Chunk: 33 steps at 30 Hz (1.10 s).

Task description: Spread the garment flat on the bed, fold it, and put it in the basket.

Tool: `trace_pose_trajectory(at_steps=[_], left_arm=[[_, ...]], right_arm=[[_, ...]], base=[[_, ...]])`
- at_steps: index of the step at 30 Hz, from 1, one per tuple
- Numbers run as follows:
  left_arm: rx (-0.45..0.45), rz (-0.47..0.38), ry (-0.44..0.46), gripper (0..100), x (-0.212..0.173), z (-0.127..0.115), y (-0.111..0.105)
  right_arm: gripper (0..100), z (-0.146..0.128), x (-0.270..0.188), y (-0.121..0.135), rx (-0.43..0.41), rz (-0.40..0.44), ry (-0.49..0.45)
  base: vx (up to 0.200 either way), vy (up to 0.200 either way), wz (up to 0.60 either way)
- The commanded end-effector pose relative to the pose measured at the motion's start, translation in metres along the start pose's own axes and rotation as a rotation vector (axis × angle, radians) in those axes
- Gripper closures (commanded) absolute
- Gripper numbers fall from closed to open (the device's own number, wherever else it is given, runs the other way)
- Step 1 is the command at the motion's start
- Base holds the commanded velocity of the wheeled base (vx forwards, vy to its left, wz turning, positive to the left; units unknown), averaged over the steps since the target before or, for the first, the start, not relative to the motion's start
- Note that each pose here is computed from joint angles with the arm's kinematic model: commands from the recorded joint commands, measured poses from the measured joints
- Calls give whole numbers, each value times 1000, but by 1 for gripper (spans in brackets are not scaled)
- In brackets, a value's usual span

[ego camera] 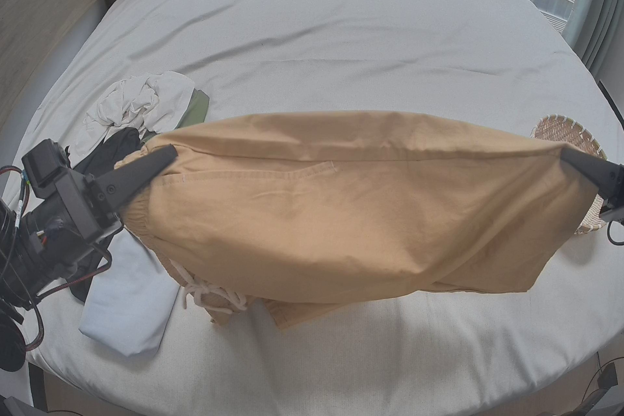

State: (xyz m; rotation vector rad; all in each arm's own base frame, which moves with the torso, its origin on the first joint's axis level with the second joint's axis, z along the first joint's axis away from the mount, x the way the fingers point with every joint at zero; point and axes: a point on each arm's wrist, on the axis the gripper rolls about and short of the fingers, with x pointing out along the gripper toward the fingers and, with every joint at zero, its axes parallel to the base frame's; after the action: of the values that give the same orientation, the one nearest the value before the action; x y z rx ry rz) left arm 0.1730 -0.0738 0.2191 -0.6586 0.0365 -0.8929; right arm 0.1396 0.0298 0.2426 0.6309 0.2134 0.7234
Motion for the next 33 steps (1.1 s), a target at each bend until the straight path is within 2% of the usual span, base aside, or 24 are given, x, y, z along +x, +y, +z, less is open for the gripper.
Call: trace_pose_trajectory(at_steps=[1, 5, 12, 19, 24, 33], left_arm=[[-2, -29, -53, 100, -3, 7, -4], [-7, -64, -88, 100, -4, 10, -7], [-15, -59, -79, 100, -4, 8, -5], [-37, -30, -48, 100, 15, 5, 11], [-37, -5, -67, 100, 45, 13, 30], [-22, 24, -100, 100, 69, 26, 54]], right_arm=[[100, -7, 1, -17, 33, -42, 24], [100, -4, -3, -20, 30, -37, 22], [100, -3, -3, -21, 33, -26, 29], [100, 6, 19, -36, 14, -2, 6], [100, 17, 50, -54, 56, 39, -20], [100, 34, 83, -73, 46, 54, -39]], base=[[0, 0, 0], [0, 0, 0], [0, 0, 0], [0, 0, 0], [0, 0, 0], [0, 0, 0]])
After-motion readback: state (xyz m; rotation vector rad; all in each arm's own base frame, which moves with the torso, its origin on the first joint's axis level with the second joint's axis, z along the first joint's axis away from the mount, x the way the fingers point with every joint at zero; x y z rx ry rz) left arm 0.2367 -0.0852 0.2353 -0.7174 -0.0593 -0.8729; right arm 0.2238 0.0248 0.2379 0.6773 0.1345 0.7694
